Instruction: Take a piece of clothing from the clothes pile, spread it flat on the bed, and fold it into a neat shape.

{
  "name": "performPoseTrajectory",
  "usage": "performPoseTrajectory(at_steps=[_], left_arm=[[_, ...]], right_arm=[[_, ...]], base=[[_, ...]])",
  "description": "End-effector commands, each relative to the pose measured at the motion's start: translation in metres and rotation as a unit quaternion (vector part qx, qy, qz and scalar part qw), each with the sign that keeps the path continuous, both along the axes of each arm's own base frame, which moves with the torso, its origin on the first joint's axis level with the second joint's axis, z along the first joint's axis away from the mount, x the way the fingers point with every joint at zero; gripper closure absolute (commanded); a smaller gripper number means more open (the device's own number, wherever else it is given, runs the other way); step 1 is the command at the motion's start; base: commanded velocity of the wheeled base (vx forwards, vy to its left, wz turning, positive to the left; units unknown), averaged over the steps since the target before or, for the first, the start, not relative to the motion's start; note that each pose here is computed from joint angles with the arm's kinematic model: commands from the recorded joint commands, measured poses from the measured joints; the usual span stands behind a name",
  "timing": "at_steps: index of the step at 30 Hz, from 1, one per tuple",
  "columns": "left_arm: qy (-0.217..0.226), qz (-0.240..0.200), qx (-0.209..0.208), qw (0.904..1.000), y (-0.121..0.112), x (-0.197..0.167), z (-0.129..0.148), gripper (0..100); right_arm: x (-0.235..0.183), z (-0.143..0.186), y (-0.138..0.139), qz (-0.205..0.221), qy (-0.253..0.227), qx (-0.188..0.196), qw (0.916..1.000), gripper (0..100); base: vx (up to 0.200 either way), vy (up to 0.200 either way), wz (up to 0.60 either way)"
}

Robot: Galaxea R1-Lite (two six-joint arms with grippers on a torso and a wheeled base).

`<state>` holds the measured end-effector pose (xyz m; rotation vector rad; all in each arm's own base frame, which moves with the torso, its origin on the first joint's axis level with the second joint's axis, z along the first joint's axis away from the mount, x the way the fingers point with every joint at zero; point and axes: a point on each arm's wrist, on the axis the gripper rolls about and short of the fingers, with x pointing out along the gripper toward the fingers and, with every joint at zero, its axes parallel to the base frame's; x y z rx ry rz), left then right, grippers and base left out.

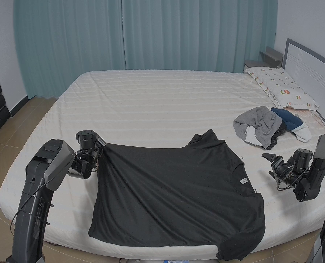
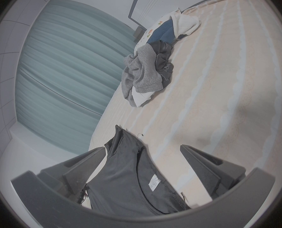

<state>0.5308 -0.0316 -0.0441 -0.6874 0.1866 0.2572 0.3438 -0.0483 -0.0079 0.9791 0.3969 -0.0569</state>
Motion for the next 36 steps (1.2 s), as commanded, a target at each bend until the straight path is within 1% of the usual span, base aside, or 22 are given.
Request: performPoseTrajectory(at_steps=[1, 12, 13, 17, 19, 20, 22, 23, 26, 31, 33, 34, 35, 36], left_arm=[[0.002, 0.004, 0.000, 1.0000, 0.003, 0.000, -0.004, 100], [0.004, 0.002, -0.004, 1.0000, 0.001, -0.001, -0.001, 100], [0.004, 0.001, -0.005, 1.0000, 0.000, -0.001, -0.002, 0], [0.006, 0.001, -0.006, 1.0000, 0.000, -0.003, 0.001, 0], [0.001, 0.005, -0.019, 0.9998, 0.001, -0.009, 0.014, 0], [0.001, 0.005, -0.019, 0.9998, 0.001, -0.009, 0.014, 0], [-0.011, -0.001, -0.041, 0.9991, 0.003, -0.026, 0.039, 0], [-0.015, -0.012, -0.048, 0.9987, 0.003, -0.033, 0.047, 0], [-0.017, -0.039, -0.055, 0.9976, 0.001, -0.048, 0.062, 0], [-0.006, -0.045, -0.056, 0.9974, -0.004, -0.067, 0.074, 0], [0.011, -0.046, -0.061, 0.9970, -0.005, -0.082, 0.076, 0], [0.022, -0.048, -0.068, 0.9963, -0.004, -0.097, 0.082, 0], [0.023, -0.049, -0.069, 0.9961, -0.005, -0.098, 0.082, 0], [0.040, -0.054, -0.084, 0.9943, -0.007, -0.116, 0.081, 0]], right_arm=[[0.000, -0.002, 0.000, 0.000, 0.002, 0.000, 1.0000, 0], [-0.001, -0.002, 0.000, 0.001, 0.004, 0.001, 1.0000, 0], [-0.001, -0.003, 0.000, 0.001, 0.005, 0.001, 1.0000, 0], [-0.002, -0.003, 0.001, 0.001, 0.007, 0.000, 1.0000, 0], [-0.003, -0.001, 0.004, 0.005, 0.006, 0.000, 1.0000, 0], [-0.003, -0.001, 0.004, 0.005, 0.006, 0.000, 1.0000, 0], [-0.003, 0.003, 0.006, 0.007, 0.002, -0.006, 1.0000, 0], [-0.003, 0.004, 0.008, 0.011, 0.001, -0.009, 0.9999, 0], [-0.005, 0.009, 0.014, 0.023, -0.004, -0.021, 0.9995, 0], [-0.025, 0.011, 0.026, 0.044, 0.021, -0.032, 0.9983, 0], [-0.036, 0.010, 0.028, 0.050, 0.032, -0.038, 0.9976, 0], [-0.045, 0.010, 0.029, 0.052, 0.042, -0.039, 0.9970, 0], [-0.045, 0.009, 0.029, 0.052, 0.044, -0.039, 0.9969, 0], [-0.054, 0.009, 0.030, 0.056, 0.054, -0.035, 0.9963, 0]], base=[[0.000, 0.000, 0.00], [0.000, 0.000, 0.00], [0.000, 0.000, 0.00], [0.000, 0.000, 0.00], [0.000, 0.000, 0.00], [0.000, 0.000, 0.00], [0.000, 0.000, 0.00], [0.000, 0.000, 0.00], [0.000, 0.000, 0.00], [0.000, 0.000, 0.00], [0.000, 0.000, 0.00], [0.000, 0.000, 0.00], [0.000, 0.000, 0.00], [-0.200, 0.000, 0.00]])
